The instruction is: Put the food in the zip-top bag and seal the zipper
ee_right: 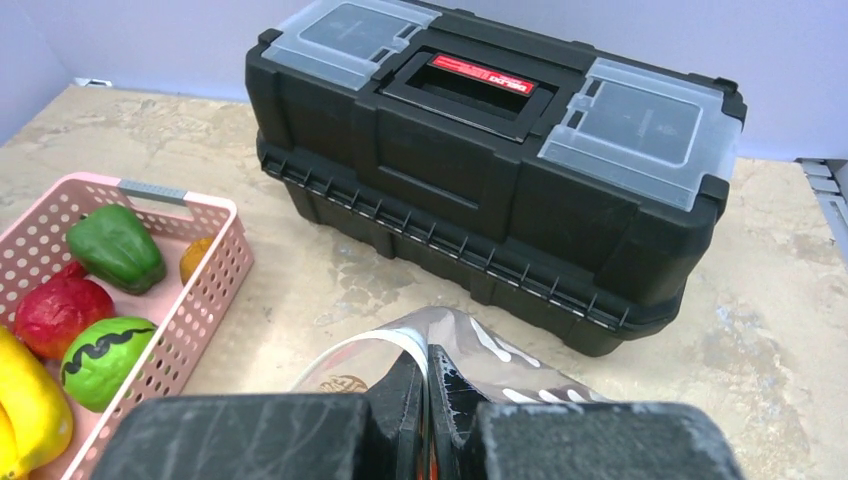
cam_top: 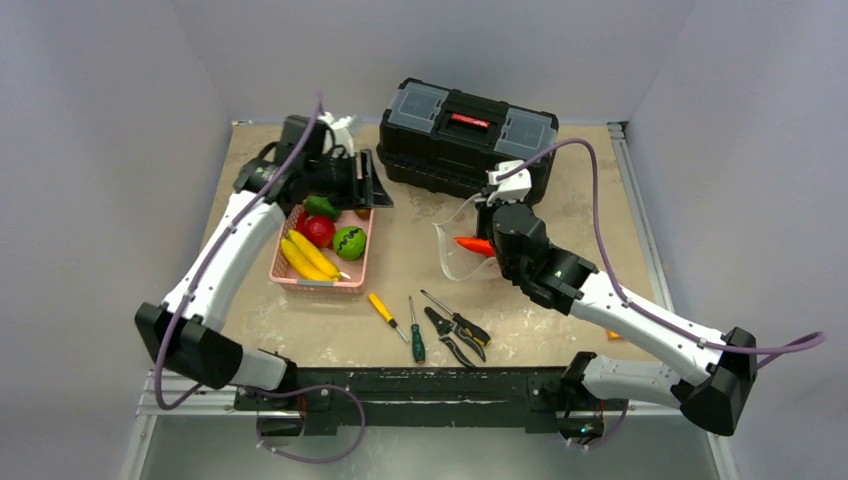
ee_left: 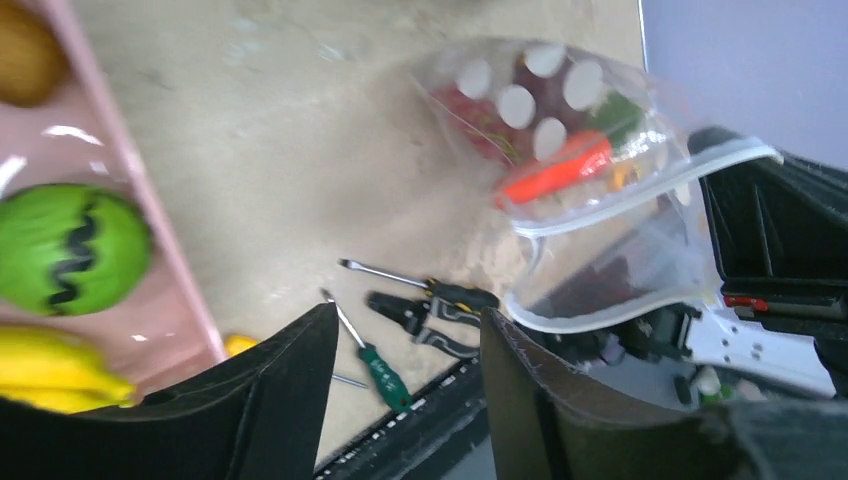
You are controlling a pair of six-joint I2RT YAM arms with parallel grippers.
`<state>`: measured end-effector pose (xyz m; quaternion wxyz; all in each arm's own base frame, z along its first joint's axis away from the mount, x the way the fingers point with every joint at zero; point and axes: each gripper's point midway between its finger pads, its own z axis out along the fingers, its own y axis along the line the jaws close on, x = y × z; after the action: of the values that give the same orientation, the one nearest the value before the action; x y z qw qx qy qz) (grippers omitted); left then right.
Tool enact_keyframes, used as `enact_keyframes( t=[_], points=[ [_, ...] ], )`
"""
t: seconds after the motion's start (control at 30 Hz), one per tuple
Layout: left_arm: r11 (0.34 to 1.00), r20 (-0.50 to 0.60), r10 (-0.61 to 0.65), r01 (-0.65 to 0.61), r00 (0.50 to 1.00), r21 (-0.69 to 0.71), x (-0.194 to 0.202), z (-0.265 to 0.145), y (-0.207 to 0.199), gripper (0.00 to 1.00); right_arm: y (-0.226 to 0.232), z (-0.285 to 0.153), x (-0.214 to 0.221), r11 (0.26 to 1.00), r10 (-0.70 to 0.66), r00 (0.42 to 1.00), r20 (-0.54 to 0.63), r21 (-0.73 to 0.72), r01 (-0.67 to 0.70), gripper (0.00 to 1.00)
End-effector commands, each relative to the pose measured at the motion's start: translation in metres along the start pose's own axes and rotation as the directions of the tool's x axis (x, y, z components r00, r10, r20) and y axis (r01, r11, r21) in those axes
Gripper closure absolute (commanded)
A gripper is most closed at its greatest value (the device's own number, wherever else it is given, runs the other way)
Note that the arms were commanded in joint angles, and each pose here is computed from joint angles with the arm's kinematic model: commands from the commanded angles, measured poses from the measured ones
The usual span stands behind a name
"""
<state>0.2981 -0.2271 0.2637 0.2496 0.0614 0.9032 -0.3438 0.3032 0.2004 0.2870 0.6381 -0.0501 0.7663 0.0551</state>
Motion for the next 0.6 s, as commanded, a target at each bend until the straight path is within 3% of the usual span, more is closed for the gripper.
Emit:
enact_keyframes(
  t=[0.0, 0.07, 0.17, 0.37, 0.57],
  points=[
    [0.982, 0.165, 0.079, -0.049, 0.983, -0.18, -0.026, -0.047, 0.047, 0.44, 0.01, -0.003, -0.01, 0.997, 0.062, 0.997, 0.041, -0.058, -0.06, 1.0],
    [0.962, 0.179, 0.06, -0.009, 0.982, -0.274, -0.033, -0.053, 0.078, 0.28, 0.015, 0.0, -0.01, 0.995, 0.064, 0.997, 0.043, -0.075, -0.06, 1.0],
    [0.921, 0.19, -0.009, 0.082, 0.982, -0.381, -0.043, -0.051, 0.121, 0.17, 0.022, 0.005, -0.004, 0.995, 0.052, 0.998, 0.024, -0.086, -0.05, 1.0],
    [0.869, 0.158, -0.091, 0.156, 0.983, -0.47, -0.065, -0.016, 0.172, 0.2, 0.036, 0.01, -0.003, 0.989, 0.076, 0.997, 0.023, -0.132, -0.072, 1.0],
    [0.736, 0.138, -0.137, 0.194, 0.981, -0.649, -0.081, -0.001, 0.226, 0.25, 0.034, 0.009, -0.006, 0.988, 0.092, 0.995, 0.028, -0.128, -0.087, 1.0]
  ],
)
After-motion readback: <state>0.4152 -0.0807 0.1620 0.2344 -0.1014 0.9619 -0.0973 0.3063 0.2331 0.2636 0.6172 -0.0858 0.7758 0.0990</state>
